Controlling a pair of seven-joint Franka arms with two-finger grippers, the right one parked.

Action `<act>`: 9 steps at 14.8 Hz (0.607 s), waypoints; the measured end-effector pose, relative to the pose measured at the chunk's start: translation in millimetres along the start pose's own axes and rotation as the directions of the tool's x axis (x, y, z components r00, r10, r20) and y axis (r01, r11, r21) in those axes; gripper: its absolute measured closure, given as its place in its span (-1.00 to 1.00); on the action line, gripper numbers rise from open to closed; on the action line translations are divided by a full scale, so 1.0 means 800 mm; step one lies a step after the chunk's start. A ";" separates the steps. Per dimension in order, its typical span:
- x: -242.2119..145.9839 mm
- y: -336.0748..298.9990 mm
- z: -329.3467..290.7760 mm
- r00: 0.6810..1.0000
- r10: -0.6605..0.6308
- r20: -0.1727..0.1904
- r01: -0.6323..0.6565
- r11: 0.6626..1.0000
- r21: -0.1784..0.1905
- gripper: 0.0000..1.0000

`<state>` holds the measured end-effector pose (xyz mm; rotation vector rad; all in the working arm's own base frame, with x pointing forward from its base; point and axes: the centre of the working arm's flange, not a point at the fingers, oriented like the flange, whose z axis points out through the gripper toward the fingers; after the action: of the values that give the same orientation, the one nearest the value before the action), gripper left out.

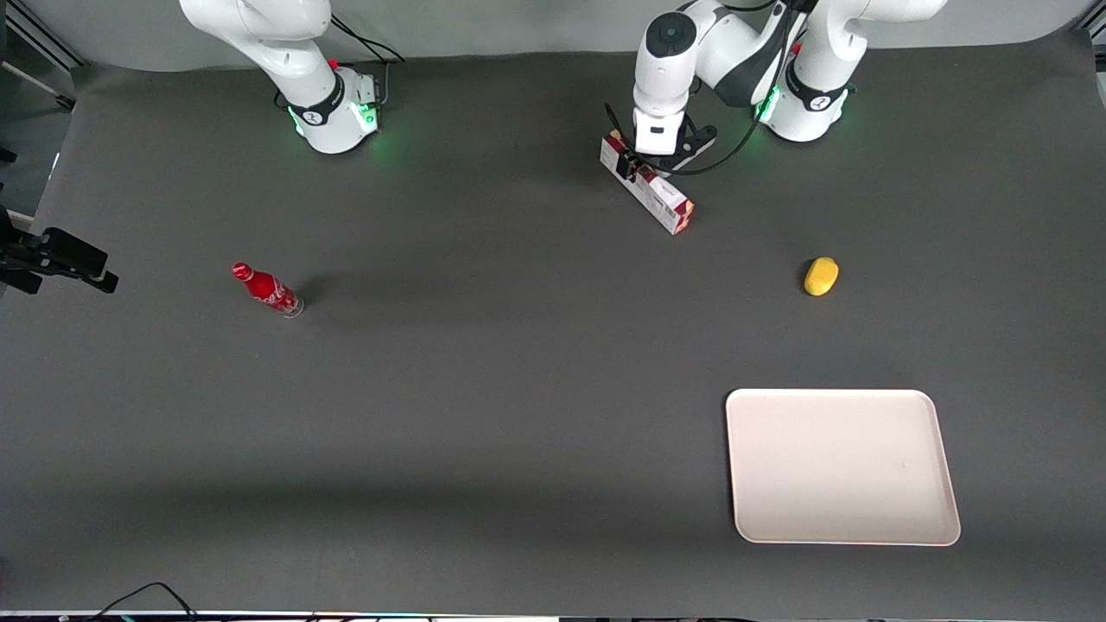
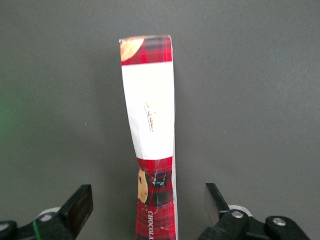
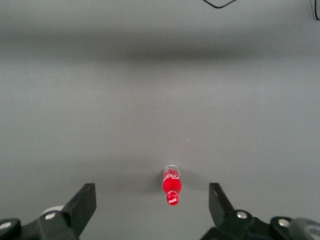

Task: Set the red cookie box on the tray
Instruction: 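Close the left gripper on the cookie box's end and lift it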

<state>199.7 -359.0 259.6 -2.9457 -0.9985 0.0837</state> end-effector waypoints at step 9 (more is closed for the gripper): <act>-0.021 -0.025 0.045 0.993 -0.001 -0.120 0.003 1.000 0.010 -1.00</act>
<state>172.2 -352.5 225.2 -2.9002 -0.9816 -0.0865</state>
